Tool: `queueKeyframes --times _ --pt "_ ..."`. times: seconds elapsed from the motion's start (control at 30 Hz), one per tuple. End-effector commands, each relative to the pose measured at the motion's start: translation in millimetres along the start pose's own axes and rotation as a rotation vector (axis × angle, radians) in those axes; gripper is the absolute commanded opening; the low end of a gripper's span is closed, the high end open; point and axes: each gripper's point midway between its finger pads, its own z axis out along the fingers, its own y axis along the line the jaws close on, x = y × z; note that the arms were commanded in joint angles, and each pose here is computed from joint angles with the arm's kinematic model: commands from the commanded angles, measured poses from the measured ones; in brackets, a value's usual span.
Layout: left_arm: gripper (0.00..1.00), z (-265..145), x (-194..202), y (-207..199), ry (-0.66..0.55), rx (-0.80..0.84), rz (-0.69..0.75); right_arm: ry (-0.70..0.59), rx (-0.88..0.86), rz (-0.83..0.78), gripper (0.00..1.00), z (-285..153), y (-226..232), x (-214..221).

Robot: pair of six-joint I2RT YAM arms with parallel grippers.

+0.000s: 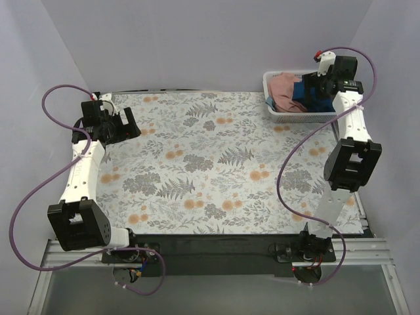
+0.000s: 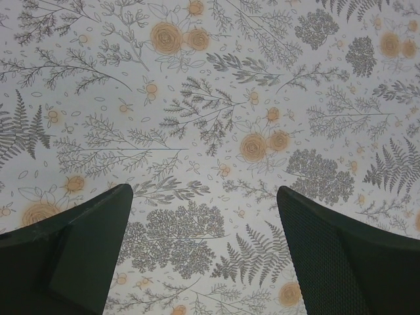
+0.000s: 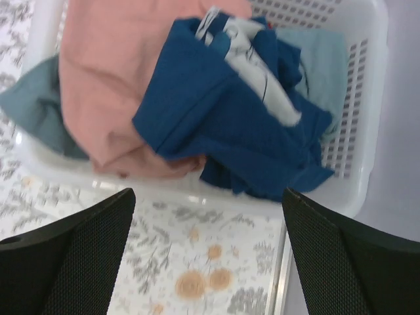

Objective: Fold and stack the t-shirts
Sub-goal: Grab the tshirt from the pile

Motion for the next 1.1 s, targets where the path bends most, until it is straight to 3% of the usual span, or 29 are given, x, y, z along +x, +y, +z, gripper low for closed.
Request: queueKeyframes --times 0.0,0.13,0.23,0.3,0.4,0.53,0.63,0.83,1.07 --pt "0.92 -6 -4 7 -0.024 -0.057 0.005 -0.050 -0.012 0.058 0.98 37 -13 -21" --pt "0.92 -3 2 16 -0.008 -0.092 0.004 0.003 0.026 0.097 0.98 82 -23 4" --pt "0.92 -5 1 13 -0.019 -0.076 0.017 -0.011 0.053 0.087 0.98 90 -30 3" --pt "0.92 -6 0 12 -0.023 -0.071 0.021 -0.009 0.059 0.079 0.93 94 -32 5" --pt "0.92 -5 -1 11 -0.006 -0.071 0.015 -0.007 0.055 0.076 0.71 91 -32 7" --pt "0.92 -5 -7 3 -0.009 -0.031 0.011 -0.010 0.037 0.073 0.02 82 -31 5" --pt "0.92 -10 -14 -5 -0.053 0.010 0.023 -0.056 0.018 0.068 0.01 59 -29 -17" --pt "0.92 -32 -40 -29 -0.228 0.114 0.044 -0.301 -0.084 0.055 0.01 -40 -7 -110" --pt "0.92 -43 -50 -48 -0.210 0.196 0.029 -0.601 -0.272 -0.013 0.01 -171 53 -199"
